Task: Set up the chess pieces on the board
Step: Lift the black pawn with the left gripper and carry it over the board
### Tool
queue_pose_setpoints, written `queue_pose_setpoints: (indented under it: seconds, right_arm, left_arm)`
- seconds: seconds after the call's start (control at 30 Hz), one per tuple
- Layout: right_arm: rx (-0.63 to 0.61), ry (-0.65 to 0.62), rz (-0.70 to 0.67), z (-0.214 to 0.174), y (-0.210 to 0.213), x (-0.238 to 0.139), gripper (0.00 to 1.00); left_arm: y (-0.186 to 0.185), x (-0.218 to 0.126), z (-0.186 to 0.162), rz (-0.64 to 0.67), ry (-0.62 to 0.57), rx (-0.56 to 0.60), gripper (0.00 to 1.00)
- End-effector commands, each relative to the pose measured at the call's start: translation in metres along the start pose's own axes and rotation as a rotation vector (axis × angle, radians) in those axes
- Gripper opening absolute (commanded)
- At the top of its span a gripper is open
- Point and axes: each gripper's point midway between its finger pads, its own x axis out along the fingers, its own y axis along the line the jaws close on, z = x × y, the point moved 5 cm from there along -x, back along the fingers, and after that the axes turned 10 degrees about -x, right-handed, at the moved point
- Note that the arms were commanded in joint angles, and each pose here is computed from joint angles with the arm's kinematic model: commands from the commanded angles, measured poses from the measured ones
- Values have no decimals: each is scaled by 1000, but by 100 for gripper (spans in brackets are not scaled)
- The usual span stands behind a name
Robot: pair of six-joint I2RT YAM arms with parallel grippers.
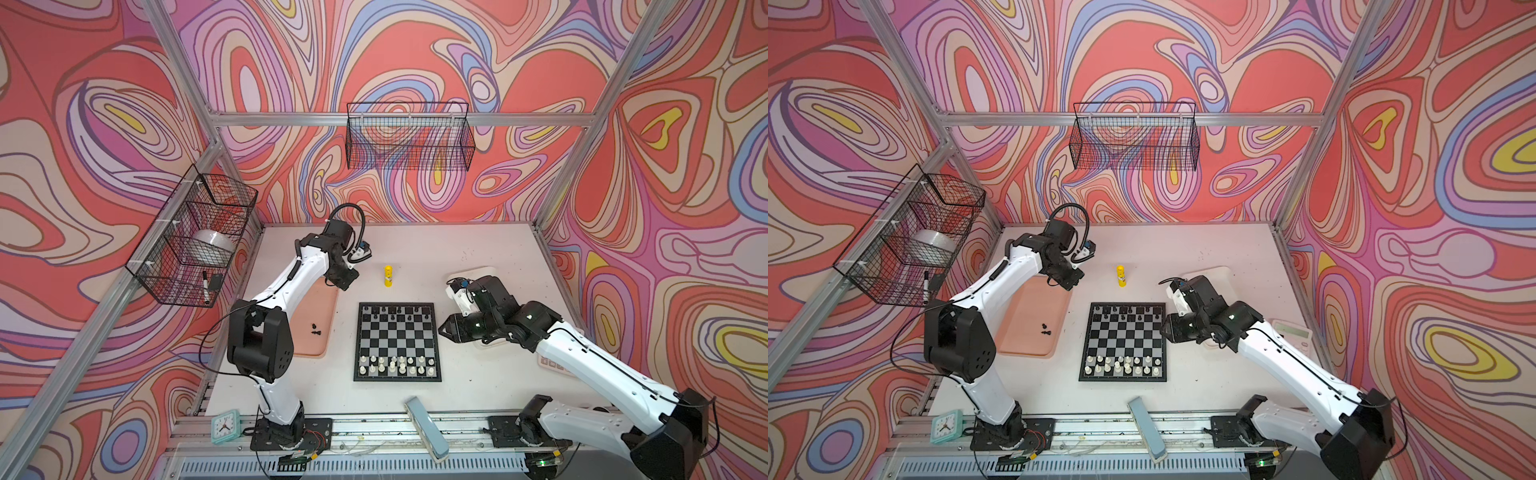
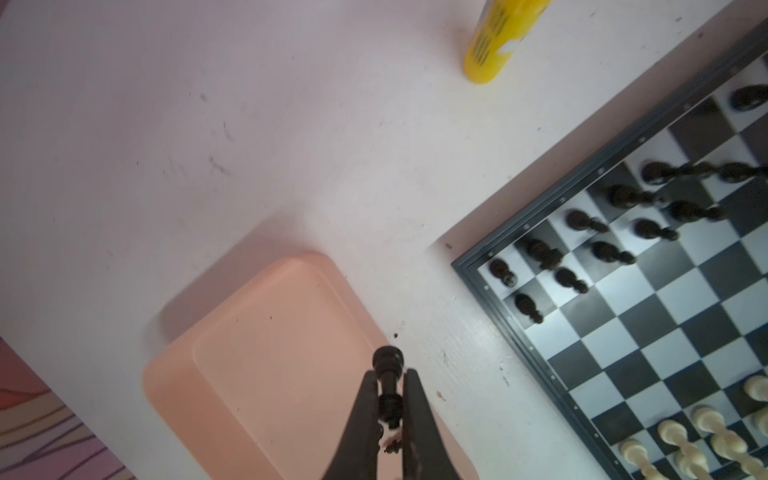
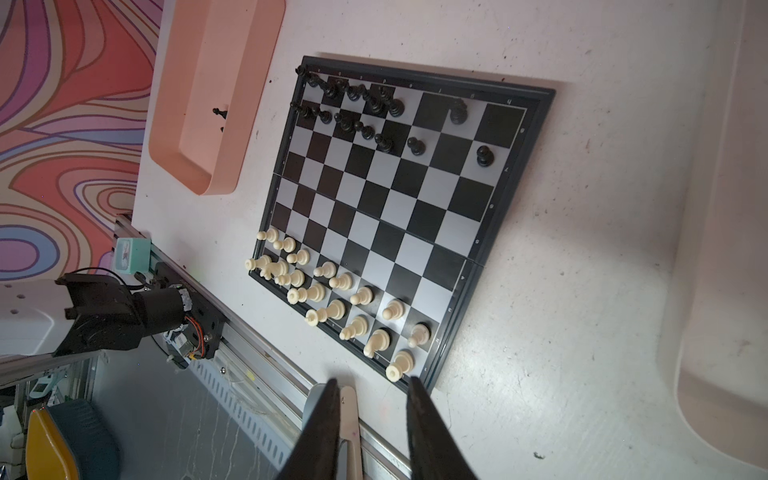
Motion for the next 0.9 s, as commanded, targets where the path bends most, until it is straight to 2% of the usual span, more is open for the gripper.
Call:
queue_pose_setpoints:
  seconds: [0.0, 0.13, 0.33, 0.6, 0.87]
  right_arm:
    - [7, -16, -9, -3, -2, -4, 28]
    - [19, -21, -19, -8, -3, -9, 28]
    - [33, -26, -36, -13, -5, -17, 28]
    - [48, -36, -52, -20, -6, -28, 28]
    - [51, -27, -64, -22, -6, -34, 28]
  left_arm:
    - [-31, -3, 14, -60, 32, 31, 11]
    - [-67, -4, 43, -85, 5, 119, 11]
    - [-117, 3, 67, -146, -8, 208, 11]
    - [-166, 20, 81, -201, -23, 293, 11]
    - [-200, 39, 82, -273, -7, 312, 12]
